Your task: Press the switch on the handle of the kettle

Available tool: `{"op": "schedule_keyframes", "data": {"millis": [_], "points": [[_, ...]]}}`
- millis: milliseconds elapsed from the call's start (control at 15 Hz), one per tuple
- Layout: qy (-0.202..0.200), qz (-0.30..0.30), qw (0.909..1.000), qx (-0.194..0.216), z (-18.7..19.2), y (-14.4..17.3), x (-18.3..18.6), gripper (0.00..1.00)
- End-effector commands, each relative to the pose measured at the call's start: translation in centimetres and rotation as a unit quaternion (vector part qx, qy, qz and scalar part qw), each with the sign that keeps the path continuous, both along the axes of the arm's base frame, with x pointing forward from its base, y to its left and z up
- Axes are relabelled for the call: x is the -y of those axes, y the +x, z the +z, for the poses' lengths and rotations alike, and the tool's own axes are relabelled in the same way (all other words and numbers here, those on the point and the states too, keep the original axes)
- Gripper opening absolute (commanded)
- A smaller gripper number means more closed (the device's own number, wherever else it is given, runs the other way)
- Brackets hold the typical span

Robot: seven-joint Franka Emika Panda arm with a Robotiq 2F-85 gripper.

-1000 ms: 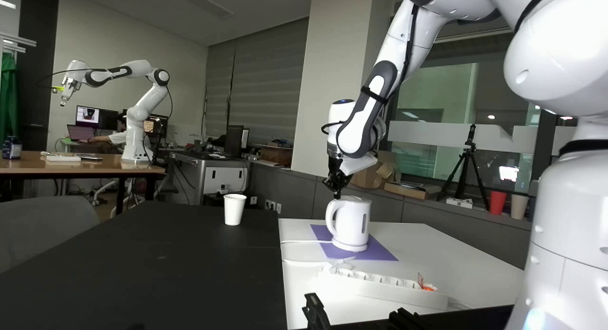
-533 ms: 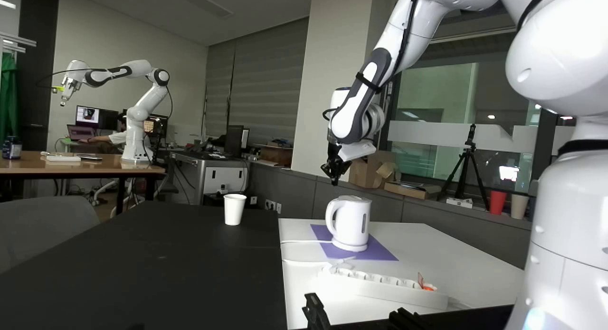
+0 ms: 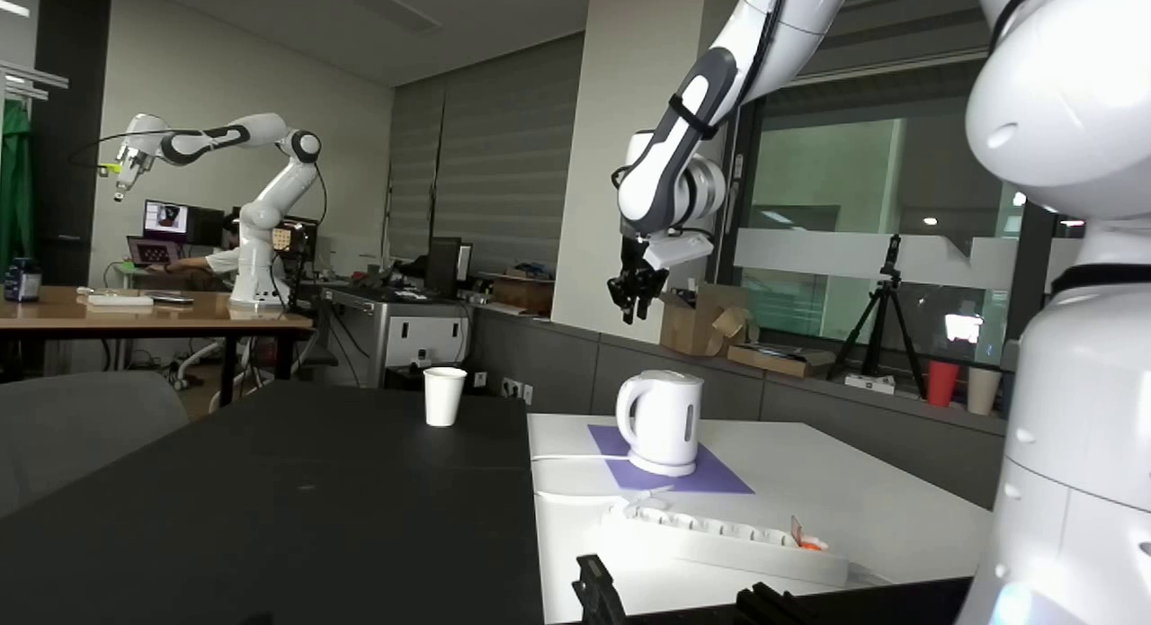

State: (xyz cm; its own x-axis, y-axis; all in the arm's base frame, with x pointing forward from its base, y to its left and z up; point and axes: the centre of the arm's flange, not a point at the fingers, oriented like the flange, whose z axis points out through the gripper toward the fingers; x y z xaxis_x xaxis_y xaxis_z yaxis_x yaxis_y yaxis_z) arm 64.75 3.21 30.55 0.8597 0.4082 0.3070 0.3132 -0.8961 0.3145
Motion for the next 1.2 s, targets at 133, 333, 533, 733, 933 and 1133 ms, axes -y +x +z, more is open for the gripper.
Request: {"op": "schedule_keyframes", "data": {"millis": [133,333,533,733,933,1133], "points": [[-0.014,0.005,0.9998,-0.016,1.07,-0.33,-0.12,0.80],[-0.019,0.009,0.9994,-0.026,0.88,-0.34,-0.23,0.99],[-0.025,0.014,0.9988,-0.041,0.72,-0.39,-0.23,1.00],[-0.029,0.017,0.9981,-0.051,0.66,-0.51,-0.25,1.00],[-0.032,0.019,0.9974,-0.061,0.52,-0.57,-0.25,1.00],[-0.037,0.022,0.9966,-0.070,0.35,-0.61,-0.17,1.00]]}}
